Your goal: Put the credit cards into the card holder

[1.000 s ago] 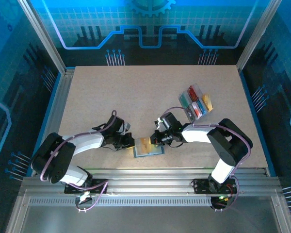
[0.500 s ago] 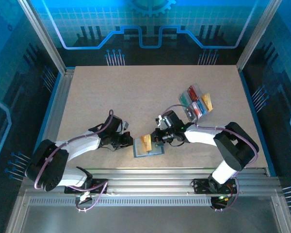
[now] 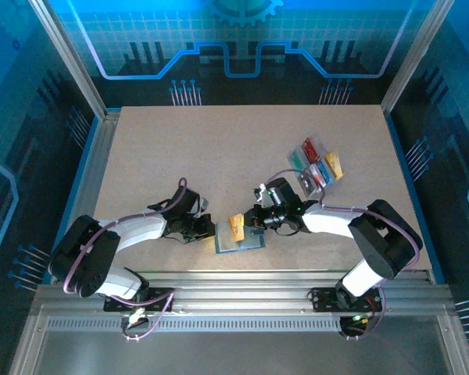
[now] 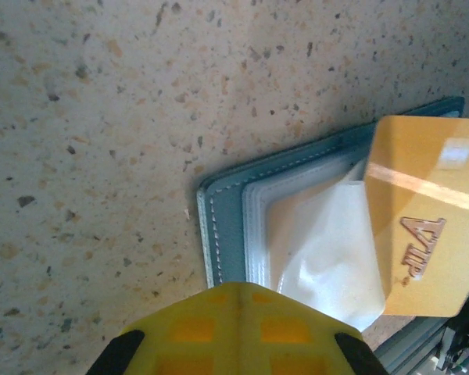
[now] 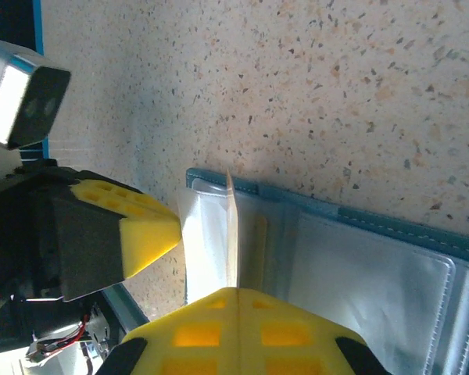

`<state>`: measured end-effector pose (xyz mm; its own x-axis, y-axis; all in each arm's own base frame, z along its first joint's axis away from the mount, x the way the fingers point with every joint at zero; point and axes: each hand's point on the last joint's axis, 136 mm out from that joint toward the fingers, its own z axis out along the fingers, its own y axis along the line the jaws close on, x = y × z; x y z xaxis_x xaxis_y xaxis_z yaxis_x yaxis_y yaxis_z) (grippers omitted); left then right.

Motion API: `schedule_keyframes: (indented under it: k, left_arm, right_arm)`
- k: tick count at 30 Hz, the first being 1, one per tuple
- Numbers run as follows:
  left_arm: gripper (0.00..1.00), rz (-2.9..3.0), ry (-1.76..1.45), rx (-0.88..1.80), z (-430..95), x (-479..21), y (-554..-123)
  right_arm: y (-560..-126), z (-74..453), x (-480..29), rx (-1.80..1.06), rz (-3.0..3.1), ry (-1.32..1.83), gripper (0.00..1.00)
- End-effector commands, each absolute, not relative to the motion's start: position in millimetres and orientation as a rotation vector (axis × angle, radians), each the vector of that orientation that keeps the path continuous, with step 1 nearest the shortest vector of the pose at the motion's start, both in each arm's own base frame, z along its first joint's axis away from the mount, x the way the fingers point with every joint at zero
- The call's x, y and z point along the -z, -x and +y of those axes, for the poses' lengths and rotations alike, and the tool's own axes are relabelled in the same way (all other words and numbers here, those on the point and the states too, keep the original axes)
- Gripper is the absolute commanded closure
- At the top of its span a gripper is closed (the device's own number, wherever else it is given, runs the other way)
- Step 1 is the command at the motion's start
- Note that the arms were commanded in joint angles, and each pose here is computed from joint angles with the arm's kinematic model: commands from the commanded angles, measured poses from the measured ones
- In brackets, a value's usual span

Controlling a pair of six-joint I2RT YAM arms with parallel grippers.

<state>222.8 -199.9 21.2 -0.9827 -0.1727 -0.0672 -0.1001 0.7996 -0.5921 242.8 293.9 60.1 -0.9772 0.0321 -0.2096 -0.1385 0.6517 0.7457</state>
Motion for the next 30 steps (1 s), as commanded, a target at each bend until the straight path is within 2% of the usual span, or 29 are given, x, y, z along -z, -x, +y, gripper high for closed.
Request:
schedule_keyframes:
  k: [1,30]
  left_arm:
    - [1.0,2.891,0.202,0.951,-202,-14,-216]
    - [1.0,2.9,0.215,0.952,-202,-8,-216]
  right_arm:
    - [-243,295,-74,-1.314,2.612,0.062,1.0]
    - [-240,305,-91,-1.431,2.506,0.045,1.0]
